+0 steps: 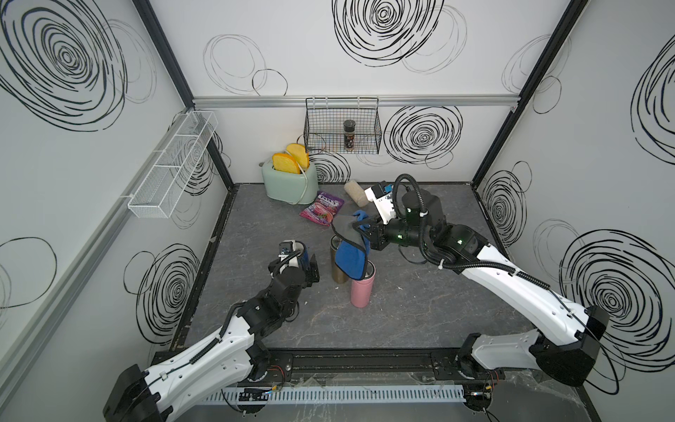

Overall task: Wipe the surface of the thermos
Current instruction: Pick up the thermos from the center of the board.

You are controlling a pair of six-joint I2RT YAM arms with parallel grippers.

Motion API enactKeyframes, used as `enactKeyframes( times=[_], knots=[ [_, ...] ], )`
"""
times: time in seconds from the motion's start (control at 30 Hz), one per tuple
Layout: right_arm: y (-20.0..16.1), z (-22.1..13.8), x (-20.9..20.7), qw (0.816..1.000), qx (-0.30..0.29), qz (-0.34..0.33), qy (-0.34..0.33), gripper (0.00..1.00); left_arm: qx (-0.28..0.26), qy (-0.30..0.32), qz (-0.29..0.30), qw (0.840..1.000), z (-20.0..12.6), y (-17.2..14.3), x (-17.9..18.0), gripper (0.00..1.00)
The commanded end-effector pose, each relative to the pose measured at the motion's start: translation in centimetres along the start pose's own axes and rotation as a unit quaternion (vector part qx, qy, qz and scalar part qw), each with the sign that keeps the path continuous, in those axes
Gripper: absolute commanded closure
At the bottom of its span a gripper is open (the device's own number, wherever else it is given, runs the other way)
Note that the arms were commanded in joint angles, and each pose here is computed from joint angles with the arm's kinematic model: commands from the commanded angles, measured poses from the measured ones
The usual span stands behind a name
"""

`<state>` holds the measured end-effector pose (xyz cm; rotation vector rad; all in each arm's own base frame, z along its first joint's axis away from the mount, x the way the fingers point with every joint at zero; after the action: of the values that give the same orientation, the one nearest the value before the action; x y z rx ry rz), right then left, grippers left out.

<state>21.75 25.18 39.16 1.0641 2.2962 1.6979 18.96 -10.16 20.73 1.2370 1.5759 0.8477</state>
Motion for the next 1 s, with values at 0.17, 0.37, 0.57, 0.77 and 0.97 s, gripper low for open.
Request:
enactKeyframes(
  times=[0.17,0.37,0.57,0.77,0.97],
  knots=[
    [0.7,-0.6,0.1,1.000,-0.022,0.000,0.012,1.00,-0.067,0.010,-0.075,0.995,0.7,-0.1,0.0,0.03],
    [0.6,-0.3,-0.1,1.000,-0.021,0.002,0.010,1.00,-0.103,0.020,-0.117,0.988,1.1,-1.2,0.7,0.03],
    [0.4,0.1,-0.4,1.000,-0.017,0.004,0.009,1.00,-0.133,0.025,-0.112,0.984,1.3,-1.4,0.9,0.03],
    [0.3,0.9,-0.5,1.000,-0.011,0.005,0.012,1.00,-0.147,0.018,-0.106,0.983,1.7,-1.4,0.6,0.03],
    [0.3,0.9,-0.7,1.000,-0.011,0.002,0.009,1.00,-0.142,0.026,-0.099,0.985,2.5,-1.7,0.1,0.03]
  ],
)
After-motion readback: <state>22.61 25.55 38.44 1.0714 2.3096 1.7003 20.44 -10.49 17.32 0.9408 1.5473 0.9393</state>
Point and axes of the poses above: each gripper's point midway between its finger pads, its own z axis out along the fingers, its own x axis along the line the jaws close on, y = z × x, the point moved 9 cm from there along -z, back along the fingers, and after that the axes turned 5 degrees about -z, right-handed, at the moved point
